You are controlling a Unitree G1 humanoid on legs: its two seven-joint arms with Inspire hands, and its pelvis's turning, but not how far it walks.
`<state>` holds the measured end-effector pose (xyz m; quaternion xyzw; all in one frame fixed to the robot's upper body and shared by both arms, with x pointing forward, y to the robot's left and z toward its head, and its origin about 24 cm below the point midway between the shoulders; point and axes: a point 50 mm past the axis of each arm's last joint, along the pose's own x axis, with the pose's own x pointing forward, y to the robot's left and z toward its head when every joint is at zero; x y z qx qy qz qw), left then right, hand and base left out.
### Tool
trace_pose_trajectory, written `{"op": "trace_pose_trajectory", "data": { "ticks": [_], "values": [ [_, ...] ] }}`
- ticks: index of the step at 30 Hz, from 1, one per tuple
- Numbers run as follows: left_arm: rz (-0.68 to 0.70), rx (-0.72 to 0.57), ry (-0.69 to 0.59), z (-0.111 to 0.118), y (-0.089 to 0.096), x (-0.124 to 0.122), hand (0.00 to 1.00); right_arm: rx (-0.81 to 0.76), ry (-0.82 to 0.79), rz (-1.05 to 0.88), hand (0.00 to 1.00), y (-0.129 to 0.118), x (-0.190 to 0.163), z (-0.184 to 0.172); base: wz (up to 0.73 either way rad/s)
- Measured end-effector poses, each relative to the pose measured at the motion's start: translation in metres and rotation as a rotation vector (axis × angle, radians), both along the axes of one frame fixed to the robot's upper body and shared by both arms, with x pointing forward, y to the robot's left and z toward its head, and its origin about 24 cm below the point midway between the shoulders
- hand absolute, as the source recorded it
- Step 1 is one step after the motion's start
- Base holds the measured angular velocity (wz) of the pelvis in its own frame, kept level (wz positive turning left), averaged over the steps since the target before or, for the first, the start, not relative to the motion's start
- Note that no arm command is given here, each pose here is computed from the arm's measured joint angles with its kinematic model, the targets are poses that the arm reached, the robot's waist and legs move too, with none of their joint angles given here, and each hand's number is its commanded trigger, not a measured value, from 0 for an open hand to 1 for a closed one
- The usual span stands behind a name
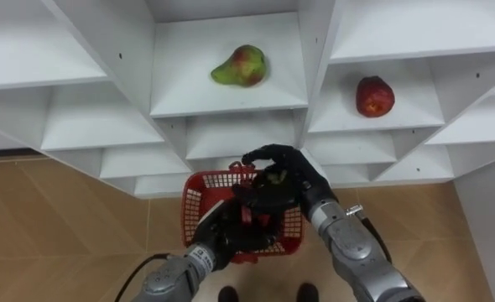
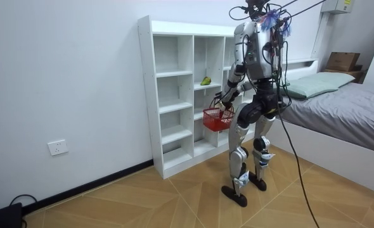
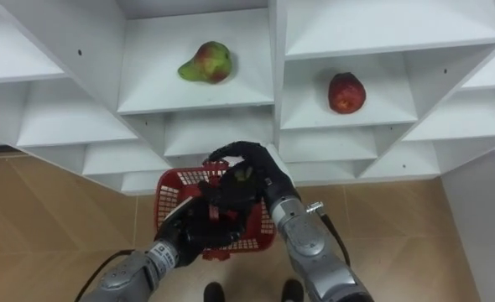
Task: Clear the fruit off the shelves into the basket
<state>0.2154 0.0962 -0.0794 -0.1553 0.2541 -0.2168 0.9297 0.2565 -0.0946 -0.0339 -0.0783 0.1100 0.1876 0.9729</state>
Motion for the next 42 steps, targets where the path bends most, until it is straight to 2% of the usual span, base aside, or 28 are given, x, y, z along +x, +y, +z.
{"op": "trace_pose_trajectory", "data": {
  "ticks": [8,16,21,27,42],
  "values": [
    [-0.003,0.000,-0.008,0.002,-0.002,0.001,1.00,0.024,-0.001,-0.020,0.00,-0.002,-0.001,-0.001,0.06],
    [-0.003,-0.002,-0.011,0.003,-0.002,0.001,1.00,0.040,0.001,-0.035,0.06,-0.003,-0.002,-0.001,0.00],
    [-0.003,-0.002,-0.010,0.003,-0.002,0.001,1.00,0.054,0.010,-0.045,0.06,-0.003,-0.002,-0.002,0.00],
    [0.005,0.005,-0.008,0.003,-0.002,0.001,1.00,0.077,0.021,-0.059,0.00,-0.005,-0.006,-0.005,0.00],
    [0.034,0.091,-0.036,0.004,0.006,0.007,1.00,0.079,0.087,-0.033,0.00,-0.008,-0.021,-0.019,0.00]
  ]
}}
